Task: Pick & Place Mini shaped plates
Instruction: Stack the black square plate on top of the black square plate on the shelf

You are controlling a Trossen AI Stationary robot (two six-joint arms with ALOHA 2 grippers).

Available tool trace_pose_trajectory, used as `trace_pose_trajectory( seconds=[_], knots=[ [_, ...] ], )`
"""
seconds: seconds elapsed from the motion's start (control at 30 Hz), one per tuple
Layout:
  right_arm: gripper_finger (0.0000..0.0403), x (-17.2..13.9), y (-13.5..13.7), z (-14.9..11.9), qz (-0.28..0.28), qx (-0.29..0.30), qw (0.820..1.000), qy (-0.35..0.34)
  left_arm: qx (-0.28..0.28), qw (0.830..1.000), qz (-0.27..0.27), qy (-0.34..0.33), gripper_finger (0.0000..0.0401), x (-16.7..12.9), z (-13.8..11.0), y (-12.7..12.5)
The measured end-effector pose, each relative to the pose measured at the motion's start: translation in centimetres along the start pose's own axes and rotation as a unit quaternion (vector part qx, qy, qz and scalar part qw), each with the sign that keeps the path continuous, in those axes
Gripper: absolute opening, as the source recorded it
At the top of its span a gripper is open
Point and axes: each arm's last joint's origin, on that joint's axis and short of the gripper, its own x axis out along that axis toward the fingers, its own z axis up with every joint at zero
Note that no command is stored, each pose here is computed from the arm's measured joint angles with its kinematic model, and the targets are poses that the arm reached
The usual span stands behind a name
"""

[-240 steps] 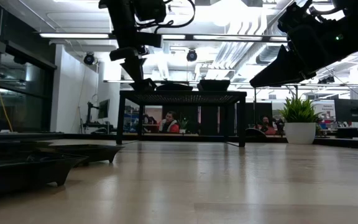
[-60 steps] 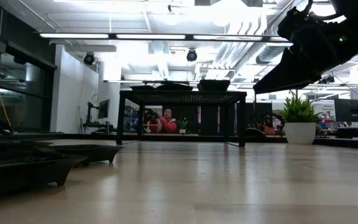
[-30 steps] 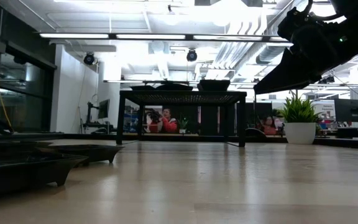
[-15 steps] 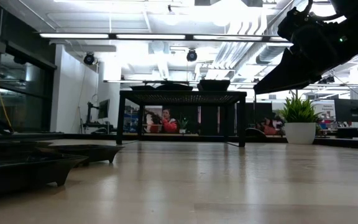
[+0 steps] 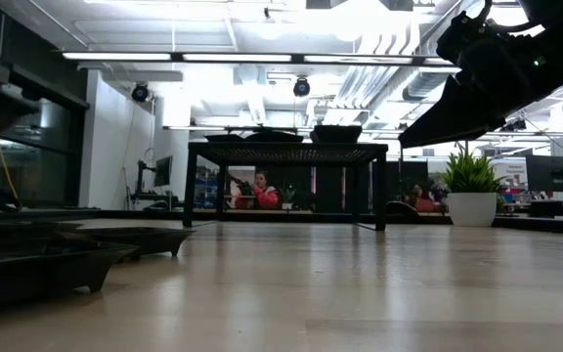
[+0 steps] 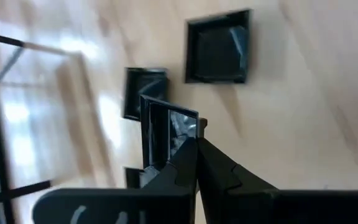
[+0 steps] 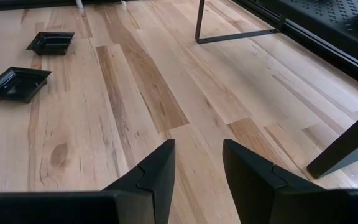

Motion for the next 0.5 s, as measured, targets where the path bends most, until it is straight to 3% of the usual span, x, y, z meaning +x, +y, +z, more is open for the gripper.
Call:
trace_pose_trajectory(
  seconds=[0.2, 0.5],
  knots=[
    [0.0129, 0.0, 0.0, 0.0, -0.001, 0.000, 1.000, -0.001, -0.002, 0.999, 0.051, 0.003, 0.0000, 1.5, 0.8, 2.0],
    [0.0129, 0.0, 0.0, 0.0, -0.002, -0.001, 1.000, -0.001, 0.002, 0.992, 0.118, 0.042, 0.0000, 5.3, 2.4, 7.2]
  ],
)
